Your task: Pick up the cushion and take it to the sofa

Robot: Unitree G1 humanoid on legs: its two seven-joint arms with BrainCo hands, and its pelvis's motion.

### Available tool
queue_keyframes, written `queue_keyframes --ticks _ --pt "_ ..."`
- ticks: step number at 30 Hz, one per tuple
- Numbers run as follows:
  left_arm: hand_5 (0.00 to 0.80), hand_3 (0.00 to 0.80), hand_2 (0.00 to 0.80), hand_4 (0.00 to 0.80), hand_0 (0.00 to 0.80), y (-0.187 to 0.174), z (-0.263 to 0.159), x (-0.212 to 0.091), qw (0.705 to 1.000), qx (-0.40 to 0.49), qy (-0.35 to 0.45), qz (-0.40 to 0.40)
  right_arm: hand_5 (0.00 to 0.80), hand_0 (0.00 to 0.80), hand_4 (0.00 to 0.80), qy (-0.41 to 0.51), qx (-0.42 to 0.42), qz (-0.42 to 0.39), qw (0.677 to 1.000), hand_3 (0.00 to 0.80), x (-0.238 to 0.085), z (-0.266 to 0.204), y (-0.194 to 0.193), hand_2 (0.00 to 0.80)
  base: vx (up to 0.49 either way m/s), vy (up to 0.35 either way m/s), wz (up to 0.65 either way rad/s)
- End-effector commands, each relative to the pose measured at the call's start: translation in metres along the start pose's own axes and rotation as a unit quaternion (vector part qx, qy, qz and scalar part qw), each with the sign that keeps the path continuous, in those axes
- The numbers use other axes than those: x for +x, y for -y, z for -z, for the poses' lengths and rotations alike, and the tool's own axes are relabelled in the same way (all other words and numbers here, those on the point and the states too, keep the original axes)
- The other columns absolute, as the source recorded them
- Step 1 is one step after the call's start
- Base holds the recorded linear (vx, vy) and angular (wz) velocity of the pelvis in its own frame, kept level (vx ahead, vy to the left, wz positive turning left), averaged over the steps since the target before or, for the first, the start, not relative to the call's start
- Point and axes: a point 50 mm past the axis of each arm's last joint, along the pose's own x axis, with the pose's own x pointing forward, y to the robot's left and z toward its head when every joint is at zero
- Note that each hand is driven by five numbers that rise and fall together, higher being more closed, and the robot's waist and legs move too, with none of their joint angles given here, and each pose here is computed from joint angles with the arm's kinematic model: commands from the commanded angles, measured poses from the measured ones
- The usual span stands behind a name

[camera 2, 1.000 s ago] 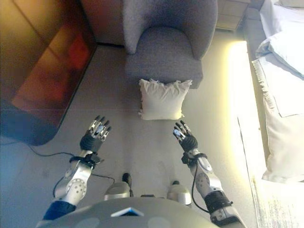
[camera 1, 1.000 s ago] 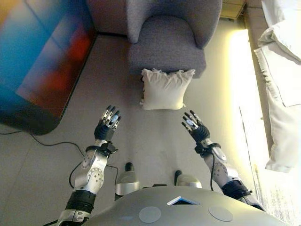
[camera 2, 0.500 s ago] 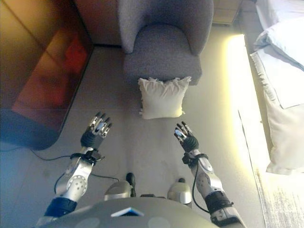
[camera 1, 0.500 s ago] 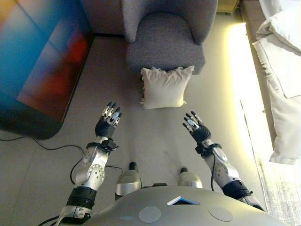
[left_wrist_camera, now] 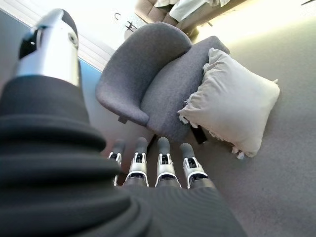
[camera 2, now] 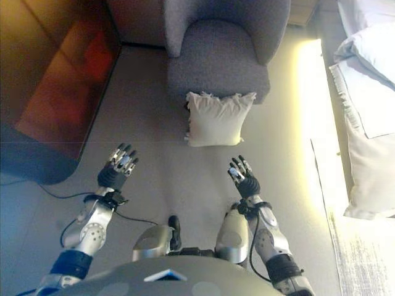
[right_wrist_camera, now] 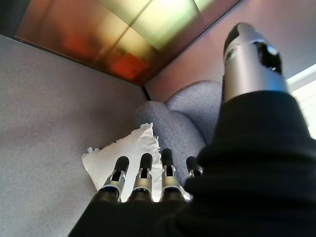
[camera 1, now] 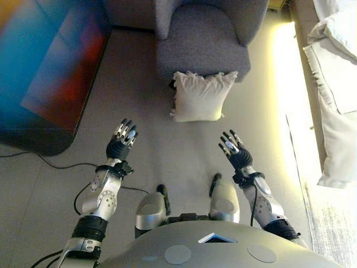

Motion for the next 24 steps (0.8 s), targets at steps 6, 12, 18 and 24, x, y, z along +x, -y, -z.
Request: queue_keyframes --ticks 6,12,18,24 --pt "0.0 0.0 0.0 0.0 0.0 0.009 -0.002 -0.016 0.999 0.014 0.02 0.04 0.0 0.0 0.0 0.041 0.005 -0.016 0.999 0.0 0.0 -0.015 0.003 0.0 0.509 -0.178 0.51" --pt "0.0 0.0 0.0 0.0 0.0 0.006 0.003 -0.019 1.0 -0.024 0.012 0.004 0.0 0.0 0.0 -0.003 -0.044 -0.052 0.998 0.0 0.004 -0.013 -0.006 0.0 0.456 -0.231 0.04" --pt "0.0 0.0 0.0 0.0 0.0 0.023 0.004 -0.008 0.999 -0.036 0.022 0.01 0.0 0.0 0.0 -0.004 -0.058 -0.045 0.997 0.0 0.009 -0.013 0.001 0.0 0.328 -0.156 -0.2" --pt "0.0 0.0 0.0 0.0 0.0 0.024 -0.006 -0.007 0.999 -0.028 0.032 0.031 0.0 0.0 0.0 0.019 -0.043 -0.028 0.999 0.0 0.003 -0.018 0.007 0.0 0.295 0.099 0.14"
